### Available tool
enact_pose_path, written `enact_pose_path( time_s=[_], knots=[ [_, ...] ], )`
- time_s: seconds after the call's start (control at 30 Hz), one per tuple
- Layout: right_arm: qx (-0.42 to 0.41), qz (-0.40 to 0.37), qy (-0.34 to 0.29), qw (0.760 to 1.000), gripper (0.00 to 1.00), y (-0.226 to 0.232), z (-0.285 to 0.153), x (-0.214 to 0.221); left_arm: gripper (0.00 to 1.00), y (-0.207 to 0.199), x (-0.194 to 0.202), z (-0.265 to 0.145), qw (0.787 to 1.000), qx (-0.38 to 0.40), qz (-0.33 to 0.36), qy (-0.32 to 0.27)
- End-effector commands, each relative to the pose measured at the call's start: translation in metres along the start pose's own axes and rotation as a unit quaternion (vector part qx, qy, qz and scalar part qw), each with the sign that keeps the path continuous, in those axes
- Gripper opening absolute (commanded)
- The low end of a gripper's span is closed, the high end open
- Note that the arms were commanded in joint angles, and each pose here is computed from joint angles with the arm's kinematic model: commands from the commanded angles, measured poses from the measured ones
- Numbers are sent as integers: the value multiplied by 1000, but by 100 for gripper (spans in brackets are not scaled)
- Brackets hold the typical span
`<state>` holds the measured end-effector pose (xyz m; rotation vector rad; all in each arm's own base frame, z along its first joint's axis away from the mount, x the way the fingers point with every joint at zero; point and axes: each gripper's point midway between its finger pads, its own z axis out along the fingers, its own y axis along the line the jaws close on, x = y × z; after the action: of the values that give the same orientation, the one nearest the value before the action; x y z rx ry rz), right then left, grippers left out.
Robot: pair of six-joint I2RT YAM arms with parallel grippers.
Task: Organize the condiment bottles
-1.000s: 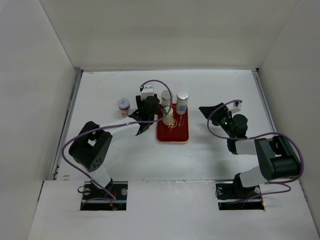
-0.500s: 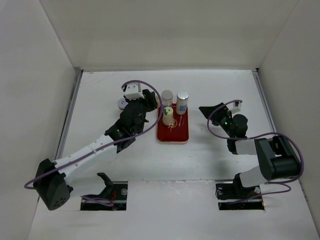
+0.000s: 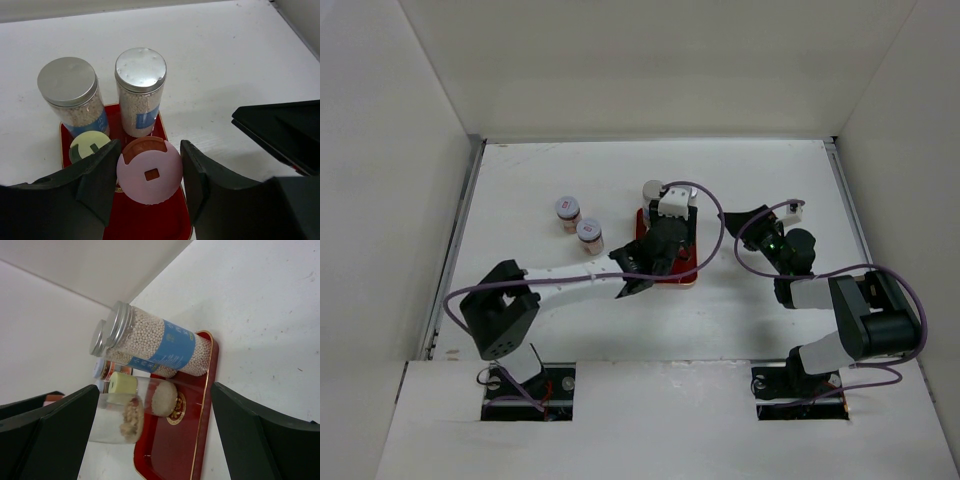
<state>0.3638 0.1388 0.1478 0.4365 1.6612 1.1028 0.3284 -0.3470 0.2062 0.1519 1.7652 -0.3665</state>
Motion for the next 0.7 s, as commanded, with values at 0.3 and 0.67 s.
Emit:
enact_pose_path(
  time_s=[0.3,0.67],
  knots=[
    [-45,-12,-25,999,100,24,2,-17,29,-11,1,49,999,-14,3,-35],
    [-46,-13,-26,999,100,25,1,-17,66,-10,18,51,999,-9,3,-31]
  ],
)
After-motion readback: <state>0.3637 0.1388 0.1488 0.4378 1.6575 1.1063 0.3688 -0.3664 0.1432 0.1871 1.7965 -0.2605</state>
